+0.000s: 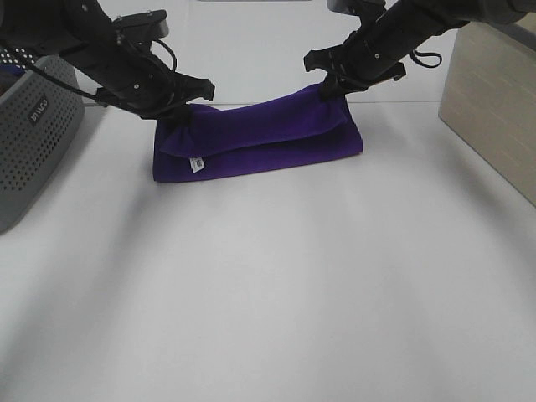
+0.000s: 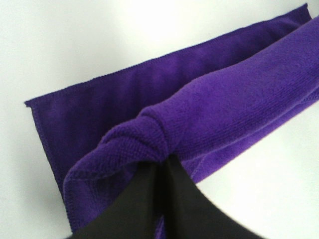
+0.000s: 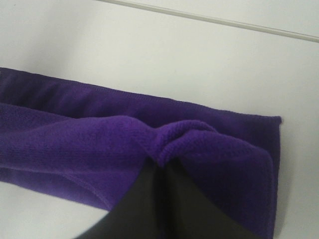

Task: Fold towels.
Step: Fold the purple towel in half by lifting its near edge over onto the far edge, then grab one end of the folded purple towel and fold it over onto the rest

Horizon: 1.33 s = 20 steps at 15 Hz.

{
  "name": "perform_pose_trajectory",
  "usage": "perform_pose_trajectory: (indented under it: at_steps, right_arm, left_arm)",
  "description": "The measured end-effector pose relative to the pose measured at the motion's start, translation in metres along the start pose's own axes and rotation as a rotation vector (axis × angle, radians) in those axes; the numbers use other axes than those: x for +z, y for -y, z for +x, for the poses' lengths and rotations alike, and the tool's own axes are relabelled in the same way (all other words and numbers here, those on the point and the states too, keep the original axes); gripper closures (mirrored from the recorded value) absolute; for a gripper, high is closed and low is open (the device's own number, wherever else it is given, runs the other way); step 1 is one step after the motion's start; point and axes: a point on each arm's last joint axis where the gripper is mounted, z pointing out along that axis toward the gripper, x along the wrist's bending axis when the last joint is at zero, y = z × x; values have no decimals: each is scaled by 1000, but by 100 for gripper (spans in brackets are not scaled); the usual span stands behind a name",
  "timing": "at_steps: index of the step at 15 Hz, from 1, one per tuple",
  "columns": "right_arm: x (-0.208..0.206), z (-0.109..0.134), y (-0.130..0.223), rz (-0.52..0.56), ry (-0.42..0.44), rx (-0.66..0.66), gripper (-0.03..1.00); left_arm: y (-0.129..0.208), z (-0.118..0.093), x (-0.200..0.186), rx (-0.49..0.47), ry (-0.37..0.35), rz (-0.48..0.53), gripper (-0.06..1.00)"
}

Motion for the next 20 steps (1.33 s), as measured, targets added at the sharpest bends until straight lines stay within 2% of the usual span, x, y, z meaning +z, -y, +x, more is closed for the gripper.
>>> perform_pose_trajectory:
  at_steps: [5, 10, 12, 14, 15, 16, 17, 20]
  right_arm:
    - [25, -12, 12, 54, 31, 13, 94]
    - [25, -15, 9, 24, 64, -3, 87]
    - [25, -16, 6, -14, 76, -4, 55]
    - [25, -17, 8, 8, 85, -24, 28]
    - [24, -18, 11, 52, 95, -53, 22]
    - [19, -18, 13, 97, 112, -91, 19]
    - [16, -18, 13, 117, 119, -107, 19]
    - [-32, -4, 0, 199, 159, -174, 18]
  left_arm:
    - [-12, 4, 31, 4, -3, -51, 94]
    - [-10, 6, 44, 5, 6, 2, 90]
    - [-10, 8, 44, 34, -8, 10, 69]
    - [-10, 7, 43, 44, -6, 32, 37]
    - [-11, 5, 40, 55, -2, 63, 21]
    - [-13, 3, 35, 77, 0, 111, 14]
    - [-14, 3, 33, 82, 0, 138, 12]
    - [-26, 2, 11, 117, -44, 267, 10]
